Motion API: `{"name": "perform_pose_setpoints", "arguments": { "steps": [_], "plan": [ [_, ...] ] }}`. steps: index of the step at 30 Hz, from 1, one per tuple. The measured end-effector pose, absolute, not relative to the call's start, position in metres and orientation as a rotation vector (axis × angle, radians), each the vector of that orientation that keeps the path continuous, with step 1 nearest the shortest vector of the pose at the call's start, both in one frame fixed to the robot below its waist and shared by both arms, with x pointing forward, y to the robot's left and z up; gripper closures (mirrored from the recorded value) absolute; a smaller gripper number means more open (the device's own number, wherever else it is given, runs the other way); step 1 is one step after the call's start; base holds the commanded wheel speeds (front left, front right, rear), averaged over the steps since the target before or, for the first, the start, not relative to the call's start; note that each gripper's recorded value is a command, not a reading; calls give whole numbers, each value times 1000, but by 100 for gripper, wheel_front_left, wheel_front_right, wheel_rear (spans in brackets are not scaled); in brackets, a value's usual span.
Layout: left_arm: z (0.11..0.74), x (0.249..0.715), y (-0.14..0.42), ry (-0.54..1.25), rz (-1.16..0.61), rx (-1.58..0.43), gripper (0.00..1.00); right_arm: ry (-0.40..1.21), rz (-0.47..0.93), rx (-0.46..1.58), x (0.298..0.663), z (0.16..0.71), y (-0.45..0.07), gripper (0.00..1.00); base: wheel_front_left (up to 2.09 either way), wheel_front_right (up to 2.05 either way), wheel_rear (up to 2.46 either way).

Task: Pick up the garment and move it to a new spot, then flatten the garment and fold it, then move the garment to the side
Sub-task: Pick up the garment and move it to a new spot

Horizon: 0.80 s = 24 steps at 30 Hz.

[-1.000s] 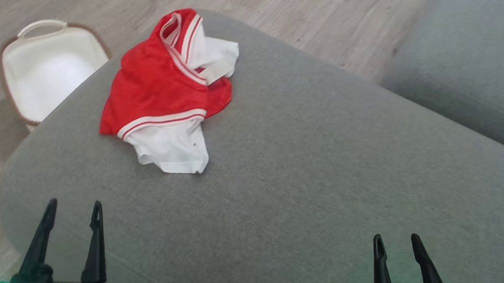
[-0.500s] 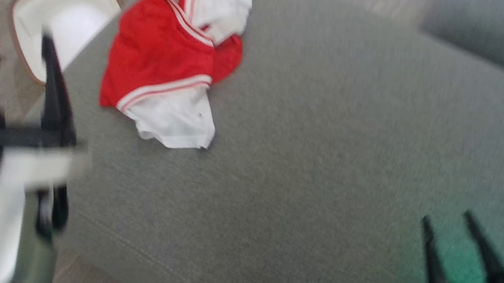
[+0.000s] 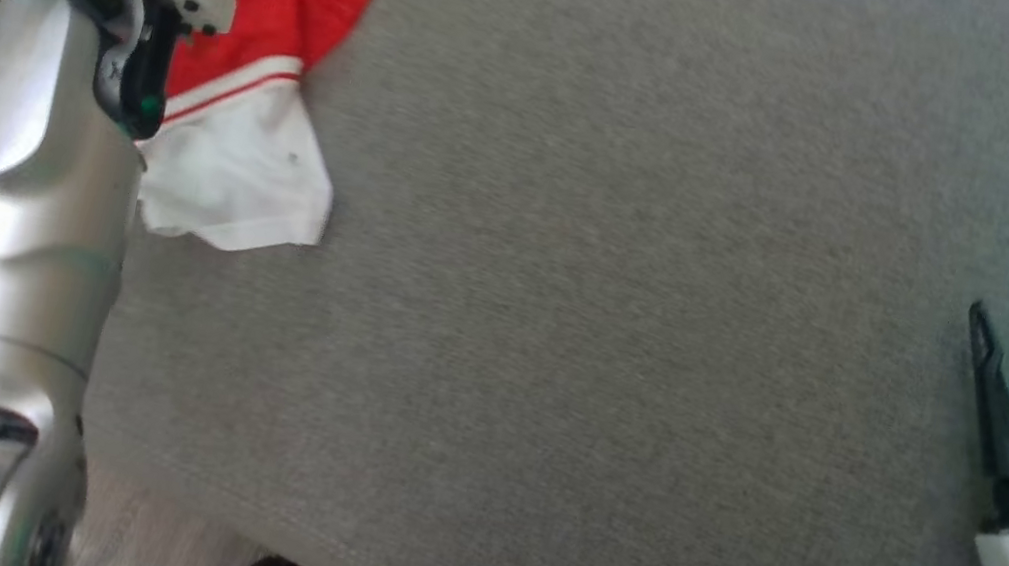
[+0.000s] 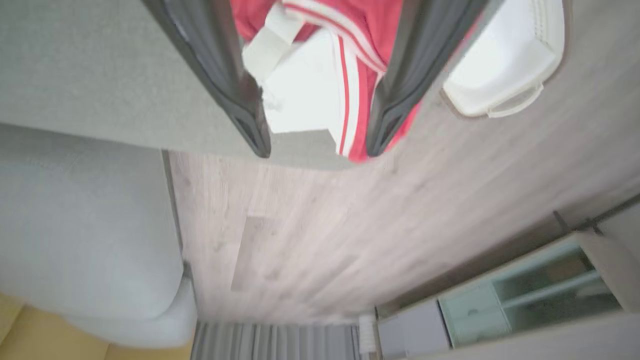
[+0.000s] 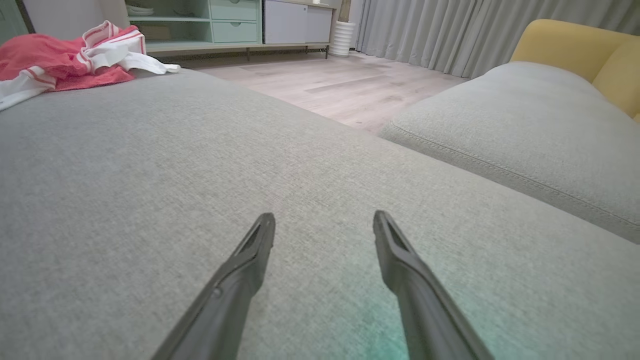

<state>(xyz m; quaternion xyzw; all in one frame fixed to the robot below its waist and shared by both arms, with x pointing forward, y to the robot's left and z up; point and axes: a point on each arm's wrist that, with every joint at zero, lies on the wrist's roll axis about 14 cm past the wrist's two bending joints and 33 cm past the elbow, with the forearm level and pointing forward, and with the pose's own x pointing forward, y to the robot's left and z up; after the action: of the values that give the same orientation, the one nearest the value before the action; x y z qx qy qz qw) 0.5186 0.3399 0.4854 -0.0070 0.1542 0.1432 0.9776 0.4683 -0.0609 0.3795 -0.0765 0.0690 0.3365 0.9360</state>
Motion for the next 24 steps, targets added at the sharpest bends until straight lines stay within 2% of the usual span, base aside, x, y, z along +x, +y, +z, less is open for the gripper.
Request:
{"name": "perform_pose_setpoints", "arguments": {
  "steps": [3, 7, 8, 9, 10, 17, 24],
  "plan": [
    [431, 513, 337, 496, 303, -65, 0, 138, 668, -161, 476, 378, -69, 0, 0, 0, 0],
    [360, 484, 328, 751, 342, -115, 0, 133, 638, -159, 482, 375, -79, 0, 0, 0, 0],
    [352, 481, 326, 776, 350, -116, 4, 135, 630, -160, 482, 375, -81, 0, 0, 0, 0],
    [350, 482, 326, 775, 351, -111, 62, 135, 622, -161, 483, 374, -84, 0, 0, 0, 0],
    [349, 484, 326, 772, 349, -108, 100, 135, 616, -162, 484, 374, -86, 0, 0, 0, 0],
    [377, 495, 327, 606, 299, -70, 100, 152, 570, -153, 478, 378, -93, 0, 0, 0, 0],
    [468, 510, 342, 318, 258, 55, 100, 116, 532, -100, 458, 409, -82, 0, 0, 0, 0]
  ]
}}
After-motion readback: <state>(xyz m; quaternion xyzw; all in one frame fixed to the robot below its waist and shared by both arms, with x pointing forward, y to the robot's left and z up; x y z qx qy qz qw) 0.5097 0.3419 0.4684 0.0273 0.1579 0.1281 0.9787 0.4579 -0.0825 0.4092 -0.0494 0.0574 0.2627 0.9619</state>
